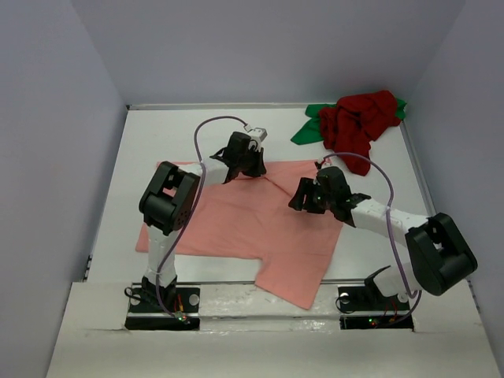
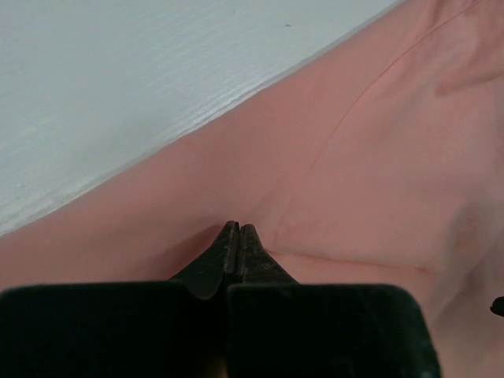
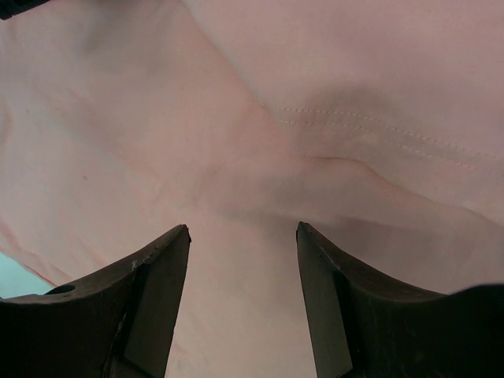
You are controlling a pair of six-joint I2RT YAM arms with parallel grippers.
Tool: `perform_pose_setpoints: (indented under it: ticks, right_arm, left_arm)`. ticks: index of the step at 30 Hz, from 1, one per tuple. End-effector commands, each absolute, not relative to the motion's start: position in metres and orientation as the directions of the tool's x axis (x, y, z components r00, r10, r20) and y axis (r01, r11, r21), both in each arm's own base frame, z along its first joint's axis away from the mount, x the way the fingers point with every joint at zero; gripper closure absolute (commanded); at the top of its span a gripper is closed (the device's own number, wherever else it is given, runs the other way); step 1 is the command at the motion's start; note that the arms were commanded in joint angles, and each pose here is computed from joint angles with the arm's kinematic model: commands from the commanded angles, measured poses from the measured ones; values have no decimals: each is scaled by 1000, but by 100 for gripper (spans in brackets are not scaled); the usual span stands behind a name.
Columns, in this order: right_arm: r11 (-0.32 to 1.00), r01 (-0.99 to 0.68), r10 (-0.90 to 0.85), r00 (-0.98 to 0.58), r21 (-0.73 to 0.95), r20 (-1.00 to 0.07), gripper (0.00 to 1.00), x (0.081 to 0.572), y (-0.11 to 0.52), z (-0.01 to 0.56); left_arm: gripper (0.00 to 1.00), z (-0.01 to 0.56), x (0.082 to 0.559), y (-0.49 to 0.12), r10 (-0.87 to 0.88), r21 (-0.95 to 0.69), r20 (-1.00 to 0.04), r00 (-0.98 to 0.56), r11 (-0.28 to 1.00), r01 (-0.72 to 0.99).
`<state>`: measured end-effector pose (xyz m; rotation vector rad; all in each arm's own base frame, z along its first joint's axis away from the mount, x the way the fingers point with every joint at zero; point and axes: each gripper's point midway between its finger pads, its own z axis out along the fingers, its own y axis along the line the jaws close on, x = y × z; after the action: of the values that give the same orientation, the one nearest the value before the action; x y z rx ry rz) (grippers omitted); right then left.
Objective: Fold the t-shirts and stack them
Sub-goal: Fold the tshirt
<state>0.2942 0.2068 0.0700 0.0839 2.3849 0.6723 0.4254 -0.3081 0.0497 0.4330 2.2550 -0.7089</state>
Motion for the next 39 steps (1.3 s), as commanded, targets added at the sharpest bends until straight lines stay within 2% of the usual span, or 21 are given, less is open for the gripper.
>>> perform_pose_setpoints:
  ticks: [1,16,25,39]
  right_arm:
    - [829,-144,265,-750,540,-606,38,308,219,79]
    - [824,-72,323,-755,562,-570,41,319,225,53]
    - [854,-16,341,-738,521,-582,41,324,217,33]
    - [884,21,351,-691,467,-632,42,344,207,35]
  left_arm:
    - [100,76,435,-331,63,-410,-764,-642,721,559]
    - [100,66,437,-333,70,-416,-748,-660,725,549]
    - [100,64,438,-332,74,-413,-745,-663,729,546]
    - [100,66,437,-333,78,-415,-743,-665,726,549]
